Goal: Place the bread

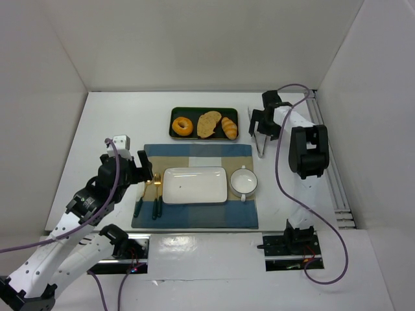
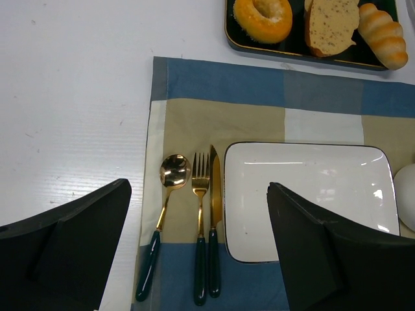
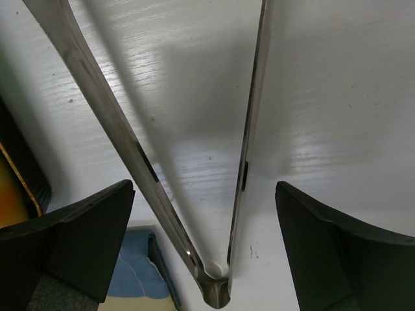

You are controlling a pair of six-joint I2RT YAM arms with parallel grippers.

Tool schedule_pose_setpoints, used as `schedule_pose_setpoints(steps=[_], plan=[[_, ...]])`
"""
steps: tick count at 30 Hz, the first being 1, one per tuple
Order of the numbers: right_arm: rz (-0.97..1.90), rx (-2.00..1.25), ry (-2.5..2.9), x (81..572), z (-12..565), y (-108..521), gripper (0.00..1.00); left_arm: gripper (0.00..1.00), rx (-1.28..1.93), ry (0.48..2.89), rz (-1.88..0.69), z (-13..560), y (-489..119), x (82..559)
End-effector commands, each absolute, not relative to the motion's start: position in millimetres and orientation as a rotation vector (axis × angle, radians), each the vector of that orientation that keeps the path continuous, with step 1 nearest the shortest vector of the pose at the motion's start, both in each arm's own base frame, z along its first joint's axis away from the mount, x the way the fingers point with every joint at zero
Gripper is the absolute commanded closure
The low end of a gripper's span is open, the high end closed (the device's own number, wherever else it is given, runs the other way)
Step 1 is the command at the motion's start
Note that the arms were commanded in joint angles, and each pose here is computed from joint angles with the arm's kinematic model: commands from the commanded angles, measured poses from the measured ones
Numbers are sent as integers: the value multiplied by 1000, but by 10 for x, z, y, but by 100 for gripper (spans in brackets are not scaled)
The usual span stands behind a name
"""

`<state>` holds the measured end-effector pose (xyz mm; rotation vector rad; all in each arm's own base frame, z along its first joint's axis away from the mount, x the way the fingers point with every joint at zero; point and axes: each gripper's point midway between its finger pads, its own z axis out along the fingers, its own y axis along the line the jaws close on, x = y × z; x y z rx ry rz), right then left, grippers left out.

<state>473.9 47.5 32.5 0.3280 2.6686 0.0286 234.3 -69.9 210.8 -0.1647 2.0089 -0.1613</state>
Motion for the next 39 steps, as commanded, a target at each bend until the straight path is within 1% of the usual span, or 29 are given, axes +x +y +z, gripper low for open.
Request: schedule_pose_setpoints(steps=[1, 8, 12, 14, 15, 19, 21, 24, 27, 28, 31, 32, 37, 39], plan=[[64, 281, 2603, 4965, 469, 585, 5, 0, -205, 1976, -177, 2173, -685, 2369], [65, 269, 2610, 5064, 364, 645, 6, 0, -205, 1976, -177, 2173, -685, 2369], [40, 262, 2618, 5087, 312, 668, 10, 0, -201, 1974, -162, 2174, -666, 2372], [40, 250, 2629, 5100, 237, 717, 10, 0, -201, 1974, -162, 2196, -661, 2365], [43, 250, 2621, 5127, 267, 721, 13, 0, -206, 1971, -153, 2198, -646, 2368], [43, 238, 2632, 5110, 214, 767, 14, 0, -195, 1980, -142, 2180, -635, 2357], [39, 238, 2643, 5079, 179, 762, 17, 0, -197, 1972, -147, 2199, -630, 2348], [36, 239, 2653, 5047, 144, 757, 19, 0, -197, 1972, -147, 2199, -630, 2348], [36, 239, 2653, 5047, 144, 757, 25, 0, -197, 1972, -147, 2199, -630, 2348], [27, 239, 2680, 4988, 64, 748, 29, 0, -197, 1972, -147, 2199, -630, 2348], [23, 240, 2692, 4950, 25, 742, 34, 0, -200, 1963, -153, 2239, -632, 2352], [23, 240, 2692, 4950, 24, 742, 38, 0, -205, 1961, -144, 2242, -617, 2355], [35, 251, 2666, 4969, 130, 748, 46, 0, -205, 1961, -144, 2242, -617, 2355], [30, 268, 2649, 4979, 175, 738, 47, 0, -214, 1968, -146, 2224, -615, 2344]])
